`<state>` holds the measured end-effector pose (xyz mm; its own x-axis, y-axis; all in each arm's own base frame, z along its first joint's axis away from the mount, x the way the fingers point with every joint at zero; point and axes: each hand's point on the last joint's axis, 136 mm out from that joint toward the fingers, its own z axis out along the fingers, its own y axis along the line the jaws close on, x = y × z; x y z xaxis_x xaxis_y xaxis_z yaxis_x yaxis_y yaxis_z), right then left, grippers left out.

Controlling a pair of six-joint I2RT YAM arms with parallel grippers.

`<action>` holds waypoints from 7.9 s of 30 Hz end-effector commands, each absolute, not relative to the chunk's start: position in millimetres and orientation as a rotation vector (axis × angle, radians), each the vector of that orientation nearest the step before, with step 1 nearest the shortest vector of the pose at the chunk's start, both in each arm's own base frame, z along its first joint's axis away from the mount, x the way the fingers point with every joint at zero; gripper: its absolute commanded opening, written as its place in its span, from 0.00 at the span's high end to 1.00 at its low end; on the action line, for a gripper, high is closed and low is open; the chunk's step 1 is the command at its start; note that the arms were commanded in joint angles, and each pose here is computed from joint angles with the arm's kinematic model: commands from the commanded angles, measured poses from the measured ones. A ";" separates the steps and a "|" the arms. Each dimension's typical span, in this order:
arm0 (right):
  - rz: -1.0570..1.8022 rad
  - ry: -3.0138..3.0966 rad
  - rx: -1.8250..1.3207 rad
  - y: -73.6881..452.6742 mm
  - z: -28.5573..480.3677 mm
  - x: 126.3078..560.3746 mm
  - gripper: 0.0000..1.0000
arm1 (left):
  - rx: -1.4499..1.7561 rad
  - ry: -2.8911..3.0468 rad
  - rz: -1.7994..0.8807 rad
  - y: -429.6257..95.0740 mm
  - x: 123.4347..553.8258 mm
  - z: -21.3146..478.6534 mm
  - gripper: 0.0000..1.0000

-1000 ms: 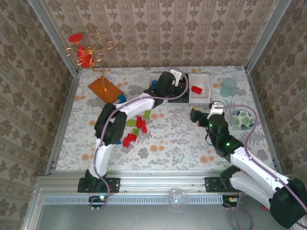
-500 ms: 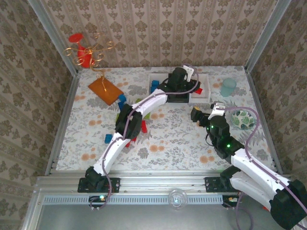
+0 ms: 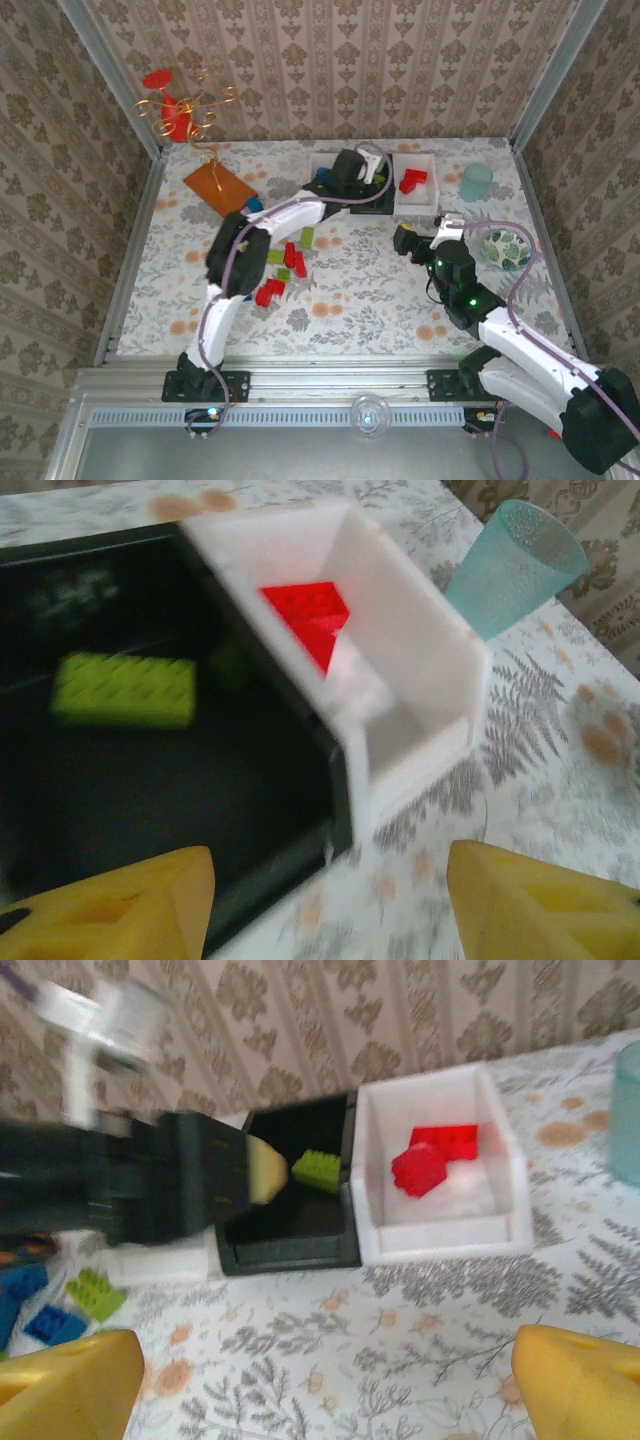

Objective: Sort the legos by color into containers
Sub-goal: Pick up the lego from the middle-left of the table, then place the lego in the container, then pick up the lego from the middle-left of the table, then place the lego in the container, then pick up the lego from the middle-left of the table.

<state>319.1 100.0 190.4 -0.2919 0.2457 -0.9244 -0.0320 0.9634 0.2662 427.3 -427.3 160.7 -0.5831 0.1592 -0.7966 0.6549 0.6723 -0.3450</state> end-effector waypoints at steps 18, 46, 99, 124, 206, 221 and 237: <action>0.389 1.970 -0.403 240.1 159.5 322.6 0.04 | 0.142 2.393 -0.236 -129.1 346.2 131.7 0.35; 0.299 1.955 -0.377 223.8 168.3 323.9 0.03 | 0.171 2.637 -0.144 -128.0 395.4 36.8 0.58; 0.199 1.857 0.036 134.3 188.2 325.1 0.02 | 0.595 2.124 -0.647 -414.6 495.1 191.7 0.42; 0.446 1.920 -0.551 267.4 166.4 306.4 0.01 | -0.004 2.514 -0.225 -110.5 428.5 72.6 0.29; 0.268 1.865 -0.337 216.9 180.3 316.9 0.01 | 0.053 2.306 -0.177 -109.9 334.3 134.6 0.31; 0.247 1.880 -0.332 215.5 178.0 318.8 0.00 | -0.123 2.571 -0.148 -68.3 360.3 65.7 0.29; 0.224 1.880 -0.330 212.2 180.2 319.0 0.00 | -0.086 2.689 -0.140 -83.0 375.8 13.3 0.55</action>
